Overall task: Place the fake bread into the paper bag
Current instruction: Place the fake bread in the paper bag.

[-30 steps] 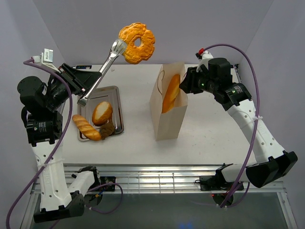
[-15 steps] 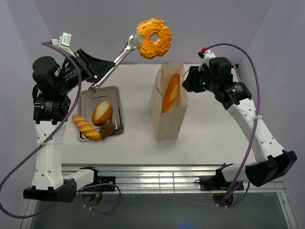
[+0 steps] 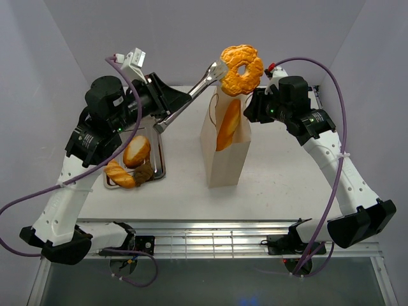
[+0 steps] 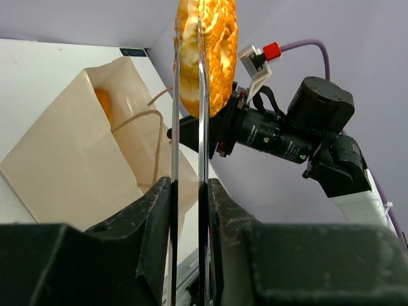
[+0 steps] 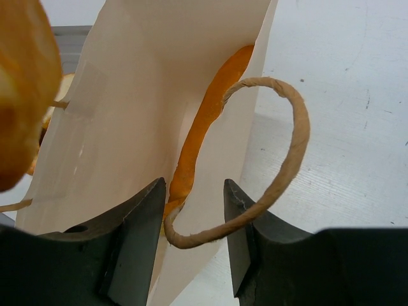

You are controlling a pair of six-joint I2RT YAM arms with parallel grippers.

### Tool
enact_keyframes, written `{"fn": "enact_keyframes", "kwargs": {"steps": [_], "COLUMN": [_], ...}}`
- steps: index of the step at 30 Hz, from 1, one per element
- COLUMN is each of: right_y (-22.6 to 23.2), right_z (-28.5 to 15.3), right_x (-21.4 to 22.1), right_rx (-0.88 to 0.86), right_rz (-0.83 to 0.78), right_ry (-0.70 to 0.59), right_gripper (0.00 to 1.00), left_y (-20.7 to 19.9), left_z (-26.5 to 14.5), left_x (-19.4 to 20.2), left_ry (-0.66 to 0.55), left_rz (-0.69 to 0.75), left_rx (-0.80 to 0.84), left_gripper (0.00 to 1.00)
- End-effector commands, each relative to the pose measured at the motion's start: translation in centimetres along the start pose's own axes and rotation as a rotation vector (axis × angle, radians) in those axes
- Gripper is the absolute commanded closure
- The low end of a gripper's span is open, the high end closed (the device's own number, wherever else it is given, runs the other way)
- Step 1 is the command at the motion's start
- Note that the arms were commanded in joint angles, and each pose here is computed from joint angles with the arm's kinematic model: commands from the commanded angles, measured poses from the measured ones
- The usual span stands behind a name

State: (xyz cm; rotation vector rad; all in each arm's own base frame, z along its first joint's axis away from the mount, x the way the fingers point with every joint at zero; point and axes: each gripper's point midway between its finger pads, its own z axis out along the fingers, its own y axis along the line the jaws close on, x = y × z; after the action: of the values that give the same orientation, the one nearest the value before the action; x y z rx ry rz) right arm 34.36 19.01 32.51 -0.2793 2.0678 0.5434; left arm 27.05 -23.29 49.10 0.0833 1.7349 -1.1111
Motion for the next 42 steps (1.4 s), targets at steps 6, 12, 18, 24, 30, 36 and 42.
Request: {"fn": "enact_keyframes", "kwargs": {"steps": [6,12,18,24,30,36,42], "right_y": [0.0,-0.4,-0.5,-0.4,-0.3,-0.3,-0.2], "right_z": [-0.5,-0.3,-0.1,0.3,0.3,0.6,0.7], "right_x": [-2.4,-2.1,-2.1,-2.0,-2.4,-2.2,-2.3], "right_rx": [0.012,0.023,0.020,0.013,0.011,0.006,0.000], "right_rz": [-0.002,-0.001,0.003,0.005,0.005,0.006,0.008], "right_ry": [-0.078,-0.075,-0.076,-0.071,-0.075,-0.068,-0.068], "right_gripper": [0.53,0.55,0.56,0.58,0.59,0.59,0.59], "left_y": [-2.4,-0.7,0.3,1.0,2.1,1.8,1.7], "left_z": [-2.2,-4.1,-5.0,-5.1,-4.4,-4.3,-4.3], "left_x": [2.3,2.7,3.6,3.9,4.8,5.0,5.3], "left_ry": [-0.029,-0.047,-0.037,-0.016,0.030,0.045,0.056], "left_rz": [-0.009,-0.026,-0.046,-0.039,-0.026,-0.019,-0.020], "left_rx": [-0.035,-0.128,-0.159,-0.205,-0.259,-0.248,-0.237], "left_gripper": [1.00,1.00,1.00,1.00,1.00,1.00,0.80]}}
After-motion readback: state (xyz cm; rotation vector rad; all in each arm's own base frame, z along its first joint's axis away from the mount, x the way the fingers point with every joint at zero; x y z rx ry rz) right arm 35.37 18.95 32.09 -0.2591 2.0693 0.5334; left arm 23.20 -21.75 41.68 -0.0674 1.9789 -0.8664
